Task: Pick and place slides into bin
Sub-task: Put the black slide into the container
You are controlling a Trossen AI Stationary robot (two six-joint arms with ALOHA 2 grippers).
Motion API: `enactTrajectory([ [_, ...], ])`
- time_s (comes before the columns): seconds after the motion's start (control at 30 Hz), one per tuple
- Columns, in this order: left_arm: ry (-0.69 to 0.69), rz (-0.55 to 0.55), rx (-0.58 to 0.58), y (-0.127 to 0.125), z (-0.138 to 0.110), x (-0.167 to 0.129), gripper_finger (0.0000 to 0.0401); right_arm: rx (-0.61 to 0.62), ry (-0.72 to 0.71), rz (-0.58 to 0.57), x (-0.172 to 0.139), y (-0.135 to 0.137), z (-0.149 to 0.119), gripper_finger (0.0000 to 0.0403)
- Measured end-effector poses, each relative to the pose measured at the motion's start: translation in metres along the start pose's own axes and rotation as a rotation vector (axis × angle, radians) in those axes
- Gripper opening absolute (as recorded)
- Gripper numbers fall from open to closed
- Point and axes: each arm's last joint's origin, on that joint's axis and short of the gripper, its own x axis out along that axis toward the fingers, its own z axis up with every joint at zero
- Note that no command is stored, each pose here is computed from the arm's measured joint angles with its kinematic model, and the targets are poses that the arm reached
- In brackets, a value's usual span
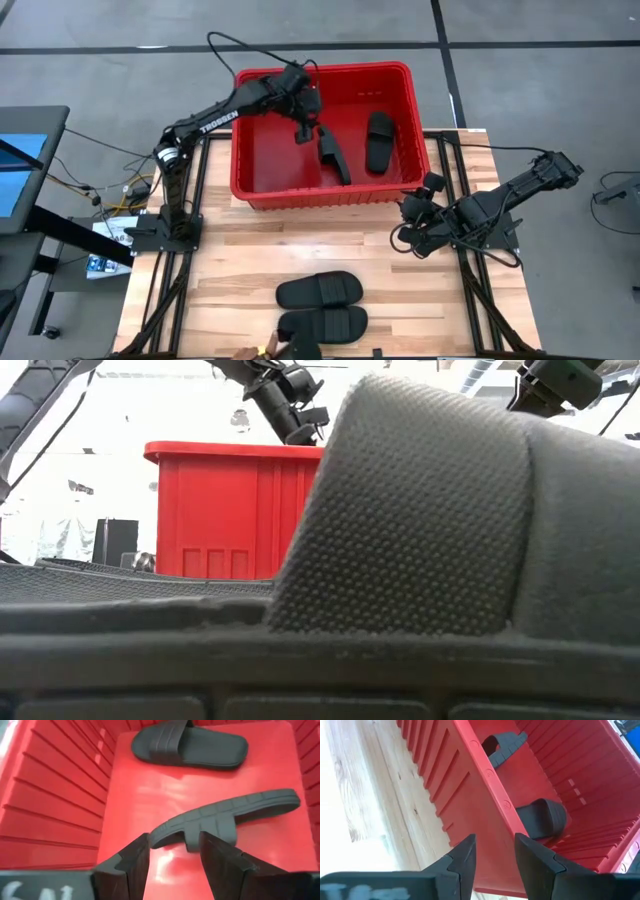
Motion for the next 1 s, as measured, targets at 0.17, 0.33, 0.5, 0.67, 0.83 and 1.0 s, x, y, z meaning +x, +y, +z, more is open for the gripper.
enactTrajectory([
  [0.17, 0.061, -0.045, 0.024, -0.013, -0.002, 0.018, 0.0161, 0.000, 0.000, 0.000, 0.000, 0.000, 0.000, 0.0124],
  [0.33, 0.091, -0.130, 0.086, -0.021, -0.006, 0.030, 0.0161, 0.000, 0.001, 0.000, 0.000, 0.000, 0.000, 0.0124],
  [0.5, 0.126, -0.082, 0.153, -0.030, -0.001, 0.030, 0.0161, -0.001, 0.001, 0.000, 0.000, 0.000, 0.000, 0.0124],
  [0.67, 0.177, 0.000, 0.214, -0.037, 0.002, 0.030, 0.0161, -0.002, 0.001, 0.000, 0.000, 0.000, 0.000, 0.0124],
  [0.83, 0.237, 0.088, 0.272, -0.042, 0.005, 0.030, 0.0137, -0.001, 0.001, -0.001, 0.000, 0.000, 0.000, 0.0124],
  [1.0, 0.244, 0.093, 0.312, -0.044, 0.006, 0.030, 0.0052, 0.000, 0.000, 0.000, 0.000, 0.000, 0.000, 0.0124],
])
